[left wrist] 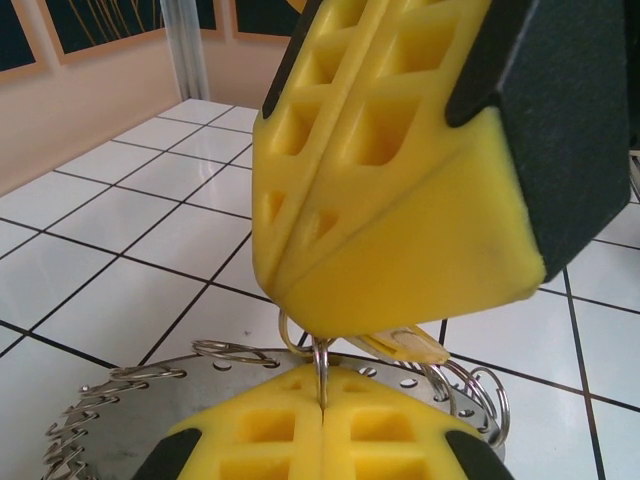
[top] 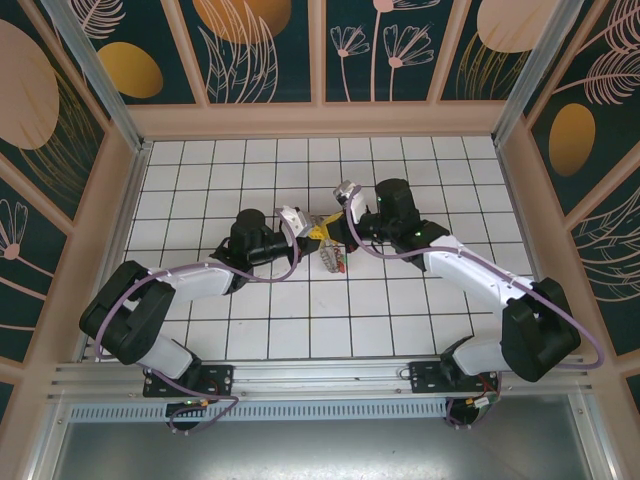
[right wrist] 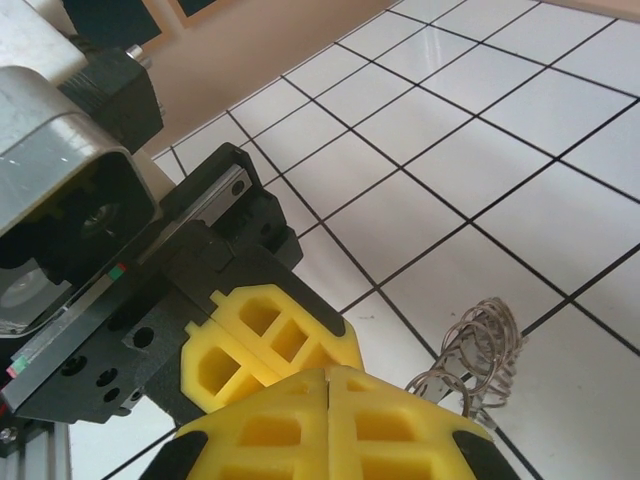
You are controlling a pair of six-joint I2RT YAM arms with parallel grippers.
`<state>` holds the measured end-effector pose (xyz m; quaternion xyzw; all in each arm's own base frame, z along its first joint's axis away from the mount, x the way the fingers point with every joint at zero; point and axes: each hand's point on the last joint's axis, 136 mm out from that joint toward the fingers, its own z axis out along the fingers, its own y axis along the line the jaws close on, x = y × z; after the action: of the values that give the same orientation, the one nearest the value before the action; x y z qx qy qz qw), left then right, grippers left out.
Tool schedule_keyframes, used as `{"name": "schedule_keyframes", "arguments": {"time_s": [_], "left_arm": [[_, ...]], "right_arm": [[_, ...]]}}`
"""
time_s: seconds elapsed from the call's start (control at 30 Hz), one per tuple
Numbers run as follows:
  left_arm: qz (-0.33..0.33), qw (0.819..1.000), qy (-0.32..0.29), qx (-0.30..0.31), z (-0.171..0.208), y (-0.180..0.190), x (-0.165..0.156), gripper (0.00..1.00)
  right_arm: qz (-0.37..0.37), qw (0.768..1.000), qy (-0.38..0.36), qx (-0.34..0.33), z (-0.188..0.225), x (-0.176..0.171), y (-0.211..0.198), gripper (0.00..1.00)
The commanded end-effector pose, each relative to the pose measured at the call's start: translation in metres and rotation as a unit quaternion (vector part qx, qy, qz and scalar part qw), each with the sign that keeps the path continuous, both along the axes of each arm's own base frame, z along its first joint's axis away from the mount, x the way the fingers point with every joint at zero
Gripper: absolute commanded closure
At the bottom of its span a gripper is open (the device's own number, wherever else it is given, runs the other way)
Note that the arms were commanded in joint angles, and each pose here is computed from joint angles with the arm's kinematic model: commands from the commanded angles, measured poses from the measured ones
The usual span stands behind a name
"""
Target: Put the keys on the keyring
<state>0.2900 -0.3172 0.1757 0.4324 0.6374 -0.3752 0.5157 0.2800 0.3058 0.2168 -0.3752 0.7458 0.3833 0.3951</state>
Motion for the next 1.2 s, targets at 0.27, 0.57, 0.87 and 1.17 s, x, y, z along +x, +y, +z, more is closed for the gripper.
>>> {"name": "schedule_keyframes", "arguments": {"time_s": [0.27,0.57,0.87,1.17], "left_arm": [[-0.001,0.999,-0.044,-0.026,0.031,-0.002,-0.001,1.0],[-0.002,0.998,-0.046,-0.035,0.034,-0.002,-0.002,1.0],[-0.014,0.999,-0.034,-0.023,0.025,-0.005,-0.004,1.0],[-0.012,0.999,-0.03,-0.018,0.023,-0.005,-0.003,1.0]], "right_arm": [[-0.057,0.997,-0.046,0.021,0.018,0.014,-0.016,1.0],[-0.064,0.997,-0.027,0.036,0.012,0.012,-0.025,1.0],[-0.033,0.997,-0.034,0.056,0.025,0.005,-0.015,1.0],[-0.003,0.999,-0.039,0.034,0.027,0.002,-0.003,1.0]]}}
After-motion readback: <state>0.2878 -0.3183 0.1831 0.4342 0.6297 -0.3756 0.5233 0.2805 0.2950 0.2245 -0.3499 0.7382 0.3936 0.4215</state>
